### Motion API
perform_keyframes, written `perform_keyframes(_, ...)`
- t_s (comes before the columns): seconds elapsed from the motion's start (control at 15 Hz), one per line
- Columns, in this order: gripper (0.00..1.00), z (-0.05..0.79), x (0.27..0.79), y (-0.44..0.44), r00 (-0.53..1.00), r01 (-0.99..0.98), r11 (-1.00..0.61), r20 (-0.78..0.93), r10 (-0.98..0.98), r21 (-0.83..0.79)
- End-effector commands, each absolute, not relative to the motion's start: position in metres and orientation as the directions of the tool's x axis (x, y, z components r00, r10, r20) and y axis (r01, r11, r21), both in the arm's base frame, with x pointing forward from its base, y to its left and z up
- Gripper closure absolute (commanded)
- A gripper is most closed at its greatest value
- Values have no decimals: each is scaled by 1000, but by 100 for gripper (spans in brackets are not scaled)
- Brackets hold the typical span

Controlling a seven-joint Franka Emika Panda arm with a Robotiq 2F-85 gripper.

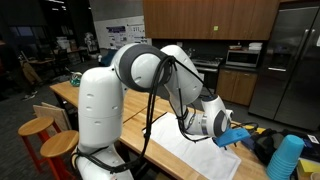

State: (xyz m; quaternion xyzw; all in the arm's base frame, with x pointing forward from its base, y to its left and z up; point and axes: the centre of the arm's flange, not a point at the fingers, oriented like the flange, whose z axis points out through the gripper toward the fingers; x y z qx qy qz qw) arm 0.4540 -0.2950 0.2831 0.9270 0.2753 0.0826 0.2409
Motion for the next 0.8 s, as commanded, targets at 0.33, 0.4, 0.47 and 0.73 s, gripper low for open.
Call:
perform_keyframes(0.33, 0, 264, 456, -267, 981, 177, -974, 54, 186, 140)
perform_keyframes(0.4, 0, 265, 455, -268, 988, 138, -984, 58, 146, 113)
perform_keyframes(0.47, 0, 264, 454, -269, 992, 107, -990, 60, 113, 93)
perform_keyframes(0.73, 0, 273, 453, -274, 995, 70, -995, 72, 75, 71)
